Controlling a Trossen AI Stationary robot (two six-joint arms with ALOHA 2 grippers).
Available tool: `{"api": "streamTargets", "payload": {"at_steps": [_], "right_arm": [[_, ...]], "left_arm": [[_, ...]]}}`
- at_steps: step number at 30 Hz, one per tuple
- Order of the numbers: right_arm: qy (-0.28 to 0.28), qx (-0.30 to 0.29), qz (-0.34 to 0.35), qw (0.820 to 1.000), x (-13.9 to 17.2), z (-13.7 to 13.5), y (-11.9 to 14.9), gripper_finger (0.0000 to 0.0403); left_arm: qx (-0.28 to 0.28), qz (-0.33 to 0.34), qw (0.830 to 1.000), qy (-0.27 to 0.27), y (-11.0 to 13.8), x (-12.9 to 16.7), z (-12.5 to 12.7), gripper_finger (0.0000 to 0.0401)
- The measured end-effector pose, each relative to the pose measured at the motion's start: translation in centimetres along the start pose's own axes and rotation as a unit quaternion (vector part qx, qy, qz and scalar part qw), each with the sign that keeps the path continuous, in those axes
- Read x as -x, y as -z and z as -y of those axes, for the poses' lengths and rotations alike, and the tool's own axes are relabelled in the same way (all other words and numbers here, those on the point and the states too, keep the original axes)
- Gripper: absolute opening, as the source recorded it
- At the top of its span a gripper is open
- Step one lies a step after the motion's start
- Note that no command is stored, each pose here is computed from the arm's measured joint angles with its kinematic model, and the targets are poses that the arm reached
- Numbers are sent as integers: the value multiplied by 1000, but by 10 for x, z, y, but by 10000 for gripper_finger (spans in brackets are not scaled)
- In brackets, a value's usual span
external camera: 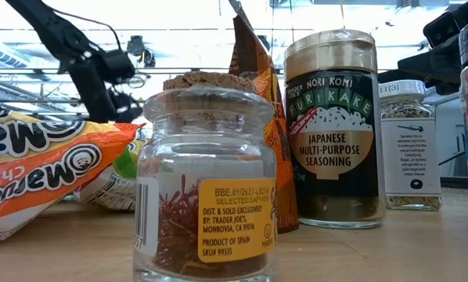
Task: Pick & Place Food Item
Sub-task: Put the blue patterned spoon into the top left transparent bin
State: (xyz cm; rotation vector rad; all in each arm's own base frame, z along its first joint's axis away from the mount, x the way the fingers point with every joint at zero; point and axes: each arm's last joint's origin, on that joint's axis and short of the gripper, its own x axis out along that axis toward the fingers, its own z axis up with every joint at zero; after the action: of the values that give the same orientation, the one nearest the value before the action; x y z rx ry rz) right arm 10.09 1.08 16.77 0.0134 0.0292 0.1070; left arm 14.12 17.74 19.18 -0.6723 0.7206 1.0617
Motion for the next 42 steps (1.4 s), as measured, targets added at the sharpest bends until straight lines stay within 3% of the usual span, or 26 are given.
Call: {"api": "streamTargets", "payload": {"at_steps": [4,8,13,20,30,35,42], "right_arm": [[0,0,0,1000,0,0,0,218],[0,0,0,1000,0,0,0,218],[0,0,0,1000,0,0,0,215],[0,0,0,1000,0,0,0,219],[0,0,0,1000,0,0,0,218],[0,0,0,1000,0,0,0,218],[0,0,0,1000,0,0,0,217]], "left_arm": [[-18,52,996,64,-2,33,12,227],[-50,109,982,147,4,71,28,227],[-127,146,947,256,21,104,54,228],[-233,103,902,347,56,118,91,228],[-331,-7,878,346,100,95,128,228],[-388,-34,874,292,116,73,138,227],[-416,-86,874,235,132,44,144,227]]}}
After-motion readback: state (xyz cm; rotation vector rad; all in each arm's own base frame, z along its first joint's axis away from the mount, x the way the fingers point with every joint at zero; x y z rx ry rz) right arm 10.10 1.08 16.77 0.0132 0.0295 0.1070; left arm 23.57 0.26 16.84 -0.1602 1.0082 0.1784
